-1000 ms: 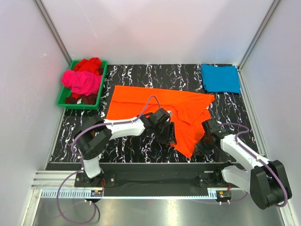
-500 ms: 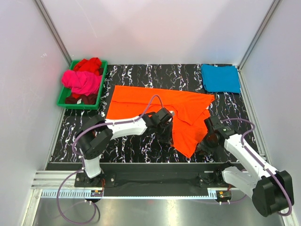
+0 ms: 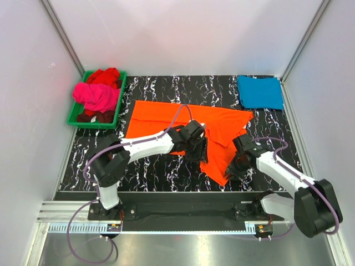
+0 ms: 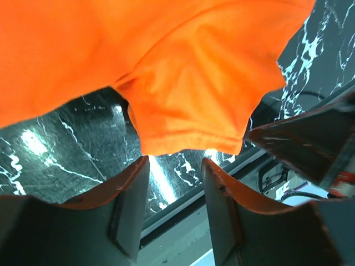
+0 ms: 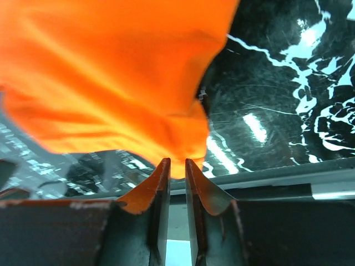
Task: Fold and stack the t-shirts
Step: Fold the tshirt
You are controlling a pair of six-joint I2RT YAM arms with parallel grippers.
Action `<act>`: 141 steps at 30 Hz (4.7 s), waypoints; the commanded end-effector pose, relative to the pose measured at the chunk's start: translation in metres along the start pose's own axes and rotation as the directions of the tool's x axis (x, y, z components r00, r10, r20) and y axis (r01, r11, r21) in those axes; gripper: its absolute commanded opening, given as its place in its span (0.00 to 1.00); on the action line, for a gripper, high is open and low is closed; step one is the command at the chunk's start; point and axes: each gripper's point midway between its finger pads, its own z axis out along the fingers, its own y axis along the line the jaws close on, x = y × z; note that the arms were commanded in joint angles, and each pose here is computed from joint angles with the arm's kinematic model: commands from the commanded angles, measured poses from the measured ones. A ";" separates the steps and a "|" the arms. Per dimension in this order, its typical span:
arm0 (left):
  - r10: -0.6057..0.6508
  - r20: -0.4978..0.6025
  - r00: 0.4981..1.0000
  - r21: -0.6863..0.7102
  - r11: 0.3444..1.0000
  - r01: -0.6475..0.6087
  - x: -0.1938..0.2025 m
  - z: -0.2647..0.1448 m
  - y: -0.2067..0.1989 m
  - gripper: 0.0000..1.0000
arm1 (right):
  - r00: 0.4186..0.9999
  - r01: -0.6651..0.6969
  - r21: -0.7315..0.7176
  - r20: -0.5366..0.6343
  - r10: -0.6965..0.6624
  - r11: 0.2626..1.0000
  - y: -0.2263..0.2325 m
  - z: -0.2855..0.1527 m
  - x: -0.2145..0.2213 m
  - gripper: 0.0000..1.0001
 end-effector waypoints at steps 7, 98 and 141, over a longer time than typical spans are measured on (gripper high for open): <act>0.016 -0.062 0.998 0.001 1.000 -0.016 0.010 0.022 0.008 0.47 | 1.000 -0.030 0.090 -0.005 0.030 0.996 -0.028 0.001 0.014 0.31; -0.234 0.153 0.960 -0.053 0.968 0.245 -0.018 -0.086 0.083 0.49 | 0.988 -0.049 0.054 0.146 0.041 0.997 -0.008 -0.011 0.036 0.00; -0.466 0.506 0.726 -0.346 0.661 0.666 -0.059 -0.163 0.367 0.00 | 0.965 0.093 0.044 0.244 -0.101 0.995 0.044 -0.052 0.009 0.00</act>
